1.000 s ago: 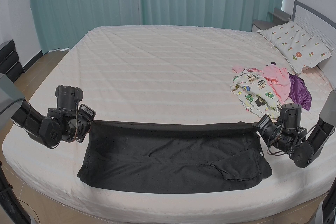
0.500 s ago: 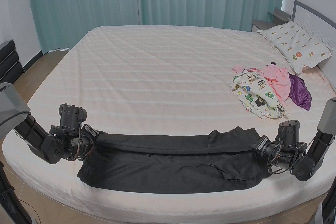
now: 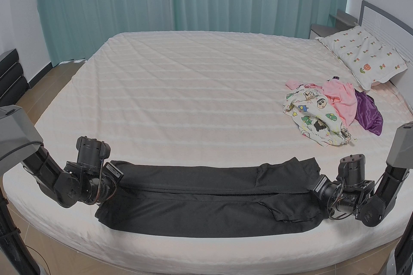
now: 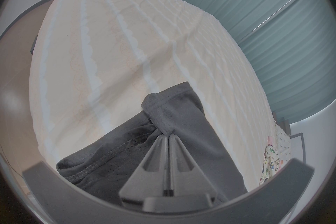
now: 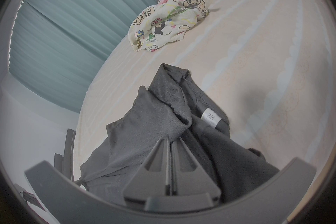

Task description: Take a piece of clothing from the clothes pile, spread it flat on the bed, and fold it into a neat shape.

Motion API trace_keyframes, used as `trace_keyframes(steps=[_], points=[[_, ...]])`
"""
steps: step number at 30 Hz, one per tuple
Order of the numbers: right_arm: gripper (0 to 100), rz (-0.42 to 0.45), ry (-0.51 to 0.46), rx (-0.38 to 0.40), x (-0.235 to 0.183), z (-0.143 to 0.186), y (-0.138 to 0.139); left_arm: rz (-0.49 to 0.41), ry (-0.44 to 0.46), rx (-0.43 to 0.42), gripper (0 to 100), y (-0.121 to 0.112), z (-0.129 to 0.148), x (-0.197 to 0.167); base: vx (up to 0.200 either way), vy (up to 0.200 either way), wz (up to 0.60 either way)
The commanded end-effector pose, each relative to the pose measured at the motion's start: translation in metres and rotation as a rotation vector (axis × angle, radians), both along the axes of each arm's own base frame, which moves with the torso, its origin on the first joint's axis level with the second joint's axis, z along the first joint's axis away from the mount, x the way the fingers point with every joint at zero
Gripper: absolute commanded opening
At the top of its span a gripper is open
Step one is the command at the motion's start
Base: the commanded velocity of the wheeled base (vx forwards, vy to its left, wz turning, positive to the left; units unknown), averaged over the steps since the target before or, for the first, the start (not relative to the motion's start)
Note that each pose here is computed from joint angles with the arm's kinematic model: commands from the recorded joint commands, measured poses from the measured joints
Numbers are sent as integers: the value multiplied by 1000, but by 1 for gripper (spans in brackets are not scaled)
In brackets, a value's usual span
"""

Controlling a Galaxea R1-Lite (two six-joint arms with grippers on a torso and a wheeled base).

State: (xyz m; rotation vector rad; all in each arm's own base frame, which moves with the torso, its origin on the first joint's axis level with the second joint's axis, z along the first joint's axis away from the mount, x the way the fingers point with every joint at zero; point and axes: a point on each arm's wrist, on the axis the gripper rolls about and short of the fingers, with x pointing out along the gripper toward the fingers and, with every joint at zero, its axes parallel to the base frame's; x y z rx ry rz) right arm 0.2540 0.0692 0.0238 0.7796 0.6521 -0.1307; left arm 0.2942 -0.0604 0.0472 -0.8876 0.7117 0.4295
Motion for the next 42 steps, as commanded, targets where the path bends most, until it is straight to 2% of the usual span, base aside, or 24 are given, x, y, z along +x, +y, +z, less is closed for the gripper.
trace_keyframes(steps=[1, 5, 12, 13, 19, 21, 22, 24, 28, 33, 42], points=[[100, 3, 12, -4, -2, -2, 0, -5, 20, 3, 100, -1, -5, -4, 0, 0, 0], [100, 3, -19, 5, -5, 4, -1, -12, 16, 3, 100, -3, -1, -7, 0, 0, 0], [100, -11, -124, 34, -16, 25, -8, 5, -75, -10, 100, 4, 26, -13, 0, 0, 0], [100, -22, -156, 45, -20, 34, -12, 7, -108, -1, 100, 10, 39, -16, 0, 0, 0], [100, -44, -176, 60, -26, 41, -19, 20, -144, 35, 100, 27, 57, -10, 0, 0, 0], [100, -53, -161, 82, -29, 39, -20, -29, -154, 37, 100, 34, 61, -1, 0, 0, 0], [100, -53, -160, 83, -30, 39, -20, -34, -152, 37, 100, 35, 61, -1, 0, 0, 0], [100, -38, -134, 99, -34, 35, -18, -144, -125, 32, 100, 37, 53, 7, 0, 0, 0], [100, -20, -110, 103, -39, 32, -18, -224, -72, 79, 100, 36, 33, 24, 0, 0, 0], [100, -16, -99, 101, -42, 31, -18, -257, -40, 113, 100, 35, 11, 50, 0, 0, 0], [100, 1, -82, 100, -48, 29, -16, -277, -40, 130, 100, 36, 2, 67, 0, 0, 0]])
